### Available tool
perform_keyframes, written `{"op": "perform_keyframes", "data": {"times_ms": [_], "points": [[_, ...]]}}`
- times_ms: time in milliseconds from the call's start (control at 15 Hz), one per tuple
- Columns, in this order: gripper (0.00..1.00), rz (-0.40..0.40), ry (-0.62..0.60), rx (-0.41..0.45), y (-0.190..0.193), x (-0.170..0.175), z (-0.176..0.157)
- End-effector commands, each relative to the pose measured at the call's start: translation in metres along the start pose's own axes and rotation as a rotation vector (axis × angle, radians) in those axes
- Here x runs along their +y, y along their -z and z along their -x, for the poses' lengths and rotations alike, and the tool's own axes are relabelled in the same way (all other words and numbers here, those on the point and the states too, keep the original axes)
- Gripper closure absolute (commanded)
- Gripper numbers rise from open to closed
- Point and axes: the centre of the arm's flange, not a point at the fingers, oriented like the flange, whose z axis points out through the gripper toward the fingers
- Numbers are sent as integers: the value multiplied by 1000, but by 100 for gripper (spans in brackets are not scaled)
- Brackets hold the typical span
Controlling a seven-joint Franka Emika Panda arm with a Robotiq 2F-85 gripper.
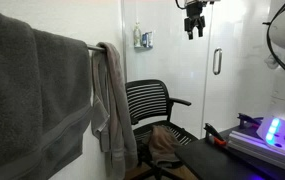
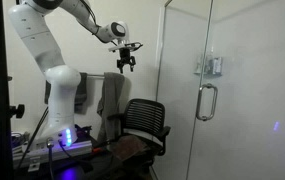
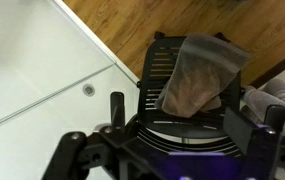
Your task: Pull the glass door open
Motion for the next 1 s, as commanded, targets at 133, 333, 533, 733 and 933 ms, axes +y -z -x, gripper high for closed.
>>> {"op": "perform_keyframes", "data": {"times_ms": [133, 333, 533, 733, 933], "points": [[0, 18, -49, 29, -5, -3, 0], [0, 1, -264, 93, -44, 30, -23], [0, 12, -440, 153, -86, 94, -29], [0, 36, -609, 225, -122, 177, -23], [0, 28, -793, 266, -138, 230, -14]]}}
